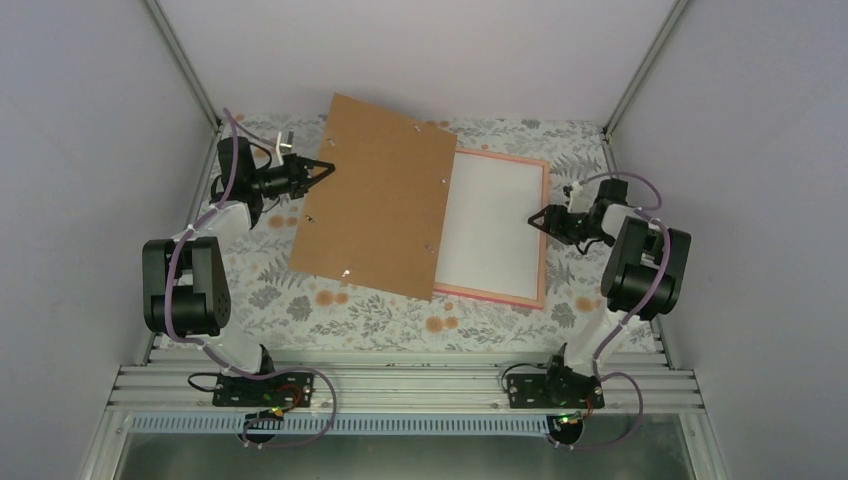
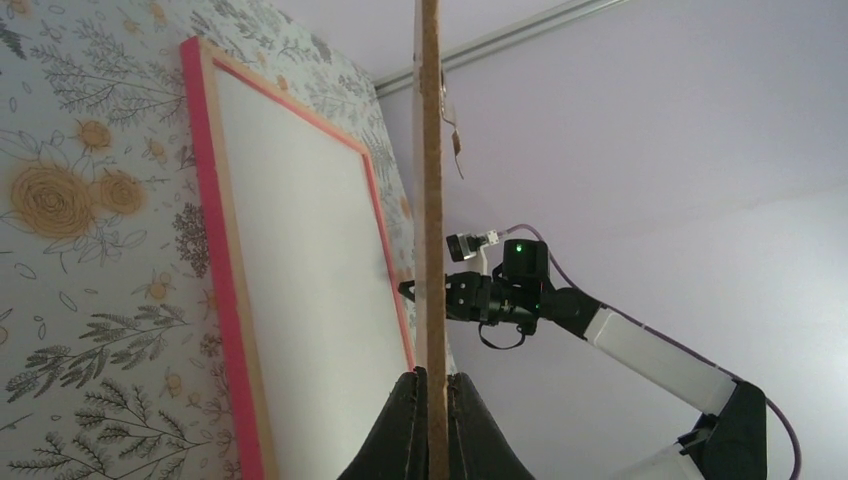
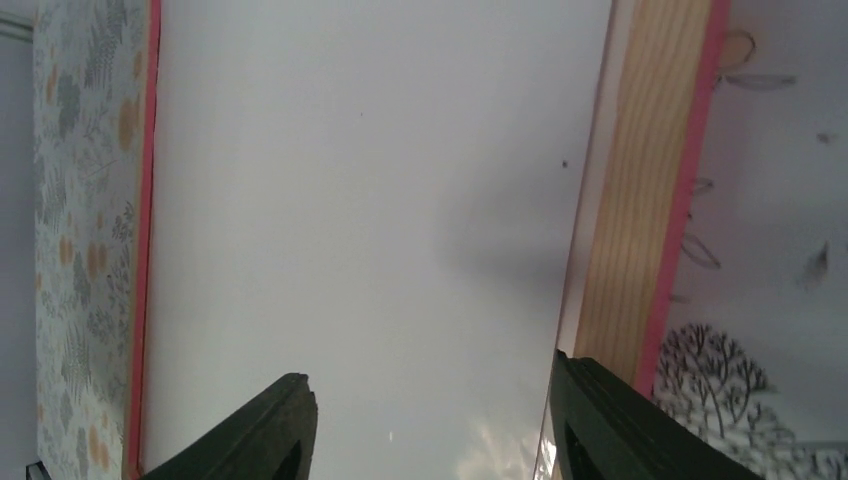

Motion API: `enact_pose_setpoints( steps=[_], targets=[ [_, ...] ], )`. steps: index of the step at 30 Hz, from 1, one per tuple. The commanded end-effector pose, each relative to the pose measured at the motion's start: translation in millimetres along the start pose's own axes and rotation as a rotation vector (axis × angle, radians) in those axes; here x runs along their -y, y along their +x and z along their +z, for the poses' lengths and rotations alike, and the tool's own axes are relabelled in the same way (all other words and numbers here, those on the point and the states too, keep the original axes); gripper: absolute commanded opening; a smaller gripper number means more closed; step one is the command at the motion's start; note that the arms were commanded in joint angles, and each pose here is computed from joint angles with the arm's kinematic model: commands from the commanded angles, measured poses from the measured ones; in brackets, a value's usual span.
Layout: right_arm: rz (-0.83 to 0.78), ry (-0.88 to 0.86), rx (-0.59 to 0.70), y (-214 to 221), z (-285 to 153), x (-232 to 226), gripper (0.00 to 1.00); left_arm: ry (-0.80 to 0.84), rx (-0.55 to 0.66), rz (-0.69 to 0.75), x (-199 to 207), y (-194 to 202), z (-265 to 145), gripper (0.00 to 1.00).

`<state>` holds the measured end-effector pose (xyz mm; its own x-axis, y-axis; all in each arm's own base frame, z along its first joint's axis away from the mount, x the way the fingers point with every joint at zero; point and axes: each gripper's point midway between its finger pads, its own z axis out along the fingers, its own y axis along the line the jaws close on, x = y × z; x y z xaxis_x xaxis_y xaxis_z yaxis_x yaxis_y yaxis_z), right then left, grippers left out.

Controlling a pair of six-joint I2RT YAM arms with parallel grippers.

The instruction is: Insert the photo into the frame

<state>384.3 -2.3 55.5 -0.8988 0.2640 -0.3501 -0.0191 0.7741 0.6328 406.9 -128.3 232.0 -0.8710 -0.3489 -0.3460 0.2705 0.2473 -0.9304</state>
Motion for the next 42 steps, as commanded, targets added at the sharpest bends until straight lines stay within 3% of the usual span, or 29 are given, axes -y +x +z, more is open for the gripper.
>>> enact_pose_setpoints(
  steps=[1, 5, 9, 16, 22, 30, 37, 42],
  targets=[
    [-0.018, -0.001, -0.015, -4, 17, 14, 0.58, 0.03, -0.017, 0.065, 16, 2, -2, 0.02],
    [-0.02, -0.03, -0.073, 9, 34, 9, 0.51, 0.026, -0.009, 0.07, 15, 0, -3, 0.02],
    [-0.017, -0.061, -0.088, 18, 39, -2, 0.51, 0.022, -0.001, 0.071, 14, -1, -6, 0.02],
    [-0.116, -0.058, -0.006, -5, 2, -27, 0.52, 0.02, 0.0, 0.08, 15, 1, -9, 0.02],
    [-0.137, 0.093, 0.085, -33, -27, 0, 0.54, 0.017, -0.001, 0.083, 12, 1, -8, 0.02],
    [-0.066, 0.123, 0.007, -20, 4, 24, 0.61, 0.021, 0.01, 0.11, 16, -11, -10, 0.02],
    [-0.051, 0.049, -0.081, 2, 36, 18, 0.59, -0.018, 0.138, 0.155, 20, -54, -55, 0.02],
    [-0.079, -0.01, -0.108, 11, 51, -3, 0.57, -0.051, 0.207, 0.155, 17, -63, -84, 0.02]
  ],
)
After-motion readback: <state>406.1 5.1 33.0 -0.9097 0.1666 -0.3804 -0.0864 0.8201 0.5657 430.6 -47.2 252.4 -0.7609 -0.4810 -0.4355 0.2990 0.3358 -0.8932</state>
